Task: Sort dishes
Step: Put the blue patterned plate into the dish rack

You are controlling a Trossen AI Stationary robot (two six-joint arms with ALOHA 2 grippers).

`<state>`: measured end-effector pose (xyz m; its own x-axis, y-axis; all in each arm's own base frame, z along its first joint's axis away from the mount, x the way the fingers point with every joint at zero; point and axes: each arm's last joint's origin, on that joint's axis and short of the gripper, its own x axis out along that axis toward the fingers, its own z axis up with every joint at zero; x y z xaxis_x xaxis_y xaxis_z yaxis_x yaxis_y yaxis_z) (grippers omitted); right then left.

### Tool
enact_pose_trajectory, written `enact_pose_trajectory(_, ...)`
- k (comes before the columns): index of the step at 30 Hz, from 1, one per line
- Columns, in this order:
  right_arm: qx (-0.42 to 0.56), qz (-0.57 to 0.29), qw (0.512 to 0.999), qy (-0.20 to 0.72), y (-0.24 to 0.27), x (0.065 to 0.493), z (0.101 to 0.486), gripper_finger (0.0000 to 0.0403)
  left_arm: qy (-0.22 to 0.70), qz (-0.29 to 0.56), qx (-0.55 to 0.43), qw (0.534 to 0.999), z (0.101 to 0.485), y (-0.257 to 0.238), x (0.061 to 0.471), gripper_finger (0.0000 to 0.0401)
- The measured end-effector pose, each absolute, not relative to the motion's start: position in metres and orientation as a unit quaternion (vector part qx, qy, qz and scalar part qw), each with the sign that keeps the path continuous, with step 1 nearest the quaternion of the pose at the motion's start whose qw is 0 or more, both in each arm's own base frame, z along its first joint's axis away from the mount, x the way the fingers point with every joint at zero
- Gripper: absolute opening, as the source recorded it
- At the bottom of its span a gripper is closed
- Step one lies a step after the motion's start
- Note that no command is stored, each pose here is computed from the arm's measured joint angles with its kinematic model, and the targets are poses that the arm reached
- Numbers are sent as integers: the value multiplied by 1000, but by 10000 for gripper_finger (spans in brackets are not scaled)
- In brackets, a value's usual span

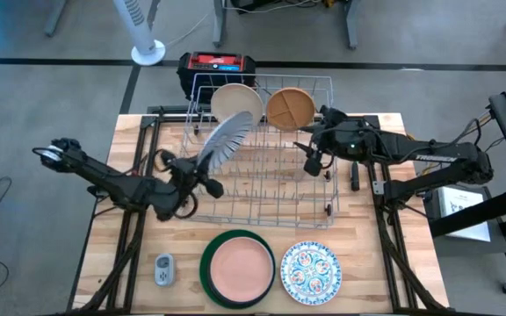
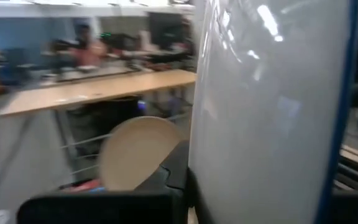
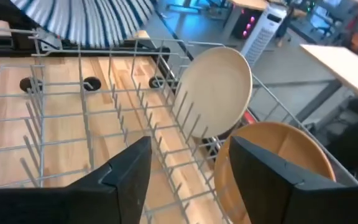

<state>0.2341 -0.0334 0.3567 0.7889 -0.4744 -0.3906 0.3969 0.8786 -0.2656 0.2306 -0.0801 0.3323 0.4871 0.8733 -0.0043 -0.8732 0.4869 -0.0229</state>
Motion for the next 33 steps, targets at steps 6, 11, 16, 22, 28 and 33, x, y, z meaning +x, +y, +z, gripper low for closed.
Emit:
enact_pose_trajectory(6,-67,-235,944,220,-33,226,355,214,-14,510,-24,860,335,-89,227,27)
enact_pose_trajectory(11,-58,-235,942,232,-32,225,344,206,-8,519,-13,855,334,-85,227,27)
enact_pose_trajectory(16,-48,-236,938,250,-32,226,330,209,7,535,11,844,332,-75,226,27)
enact_pose_trajectory(22,-41,-237,937,254,-32,225,326,215,14,543,21,839,325,-65,216,27)
enact_pose_trajectory(28,-42,-237,937,251,-32,226,326,211,2,542,0,841,309,-58,201,27)
enact_pose_trajectory(33,-41,-237,938,248,-32,226,327,215,1,543,-3,839,298,-55,195,27)
